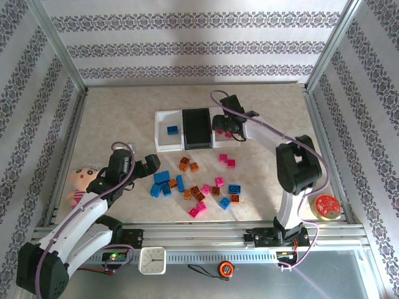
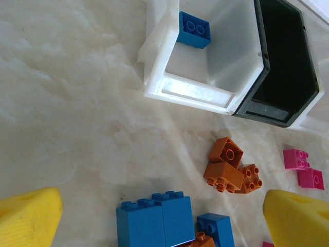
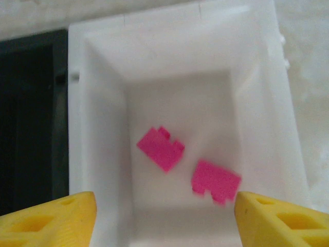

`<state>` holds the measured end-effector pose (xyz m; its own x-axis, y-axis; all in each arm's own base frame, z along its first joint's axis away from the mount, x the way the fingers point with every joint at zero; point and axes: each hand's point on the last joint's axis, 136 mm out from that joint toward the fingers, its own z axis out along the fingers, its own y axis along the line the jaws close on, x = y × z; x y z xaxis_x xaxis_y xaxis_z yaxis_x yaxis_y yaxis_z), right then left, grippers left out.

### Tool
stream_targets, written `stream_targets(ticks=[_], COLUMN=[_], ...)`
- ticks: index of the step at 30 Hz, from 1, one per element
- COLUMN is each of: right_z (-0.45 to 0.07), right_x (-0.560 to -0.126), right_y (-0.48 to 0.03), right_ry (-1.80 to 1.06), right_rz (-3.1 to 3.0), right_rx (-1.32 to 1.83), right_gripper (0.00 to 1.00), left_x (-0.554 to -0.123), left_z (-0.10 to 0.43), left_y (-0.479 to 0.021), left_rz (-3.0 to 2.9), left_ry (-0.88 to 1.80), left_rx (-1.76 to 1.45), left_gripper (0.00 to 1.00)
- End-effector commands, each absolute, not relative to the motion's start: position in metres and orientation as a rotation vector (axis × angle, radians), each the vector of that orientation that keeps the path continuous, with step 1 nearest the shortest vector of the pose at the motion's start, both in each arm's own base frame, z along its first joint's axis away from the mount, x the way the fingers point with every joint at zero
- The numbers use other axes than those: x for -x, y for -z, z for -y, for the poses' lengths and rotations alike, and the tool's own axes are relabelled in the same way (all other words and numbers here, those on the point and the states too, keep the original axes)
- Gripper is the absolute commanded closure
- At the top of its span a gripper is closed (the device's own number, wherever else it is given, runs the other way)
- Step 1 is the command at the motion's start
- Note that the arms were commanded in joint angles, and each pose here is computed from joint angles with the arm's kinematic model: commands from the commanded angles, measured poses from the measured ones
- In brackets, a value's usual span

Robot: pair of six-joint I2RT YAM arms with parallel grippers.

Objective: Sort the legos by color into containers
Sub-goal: Place the lego in the container, then pick up the lego from the center of the table.

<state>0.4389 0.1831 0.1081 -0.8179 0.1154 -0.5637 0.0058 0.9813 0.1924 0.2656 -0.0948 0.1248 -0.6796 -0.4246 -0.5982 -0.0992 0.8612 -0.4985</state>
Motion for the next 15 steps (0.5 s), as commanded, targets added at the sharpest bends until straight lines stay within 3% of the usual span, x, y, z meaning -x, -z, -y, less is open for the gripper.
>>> stream_targets(ticks=[1,9,15], right_z=[-0.204,-0.280,-0.308], right_x=[-0.396,-0.280,-0.273], right_y=[-0.129,-0.079,-0.050], right_ry=[-0.337,-0.463,-0.409], right_rz=[-2.493,-2.612,-2.629], right_rx=[0.038,0.590,0.689], right_gripper=[0.24,0.18,0.23], left_x=[-0.264,-0.264,-0.260], left_z=[0.097,0.097,0.093], left_y=[-0.128,-0.126,-0.123], left_rz=[-2.283,-2.273,-2.275], left_ry=[0.572,0.580,0.567], left_rx=[0.362,0.369,0.383], left_gripper=[0.00,0.00,0.00])
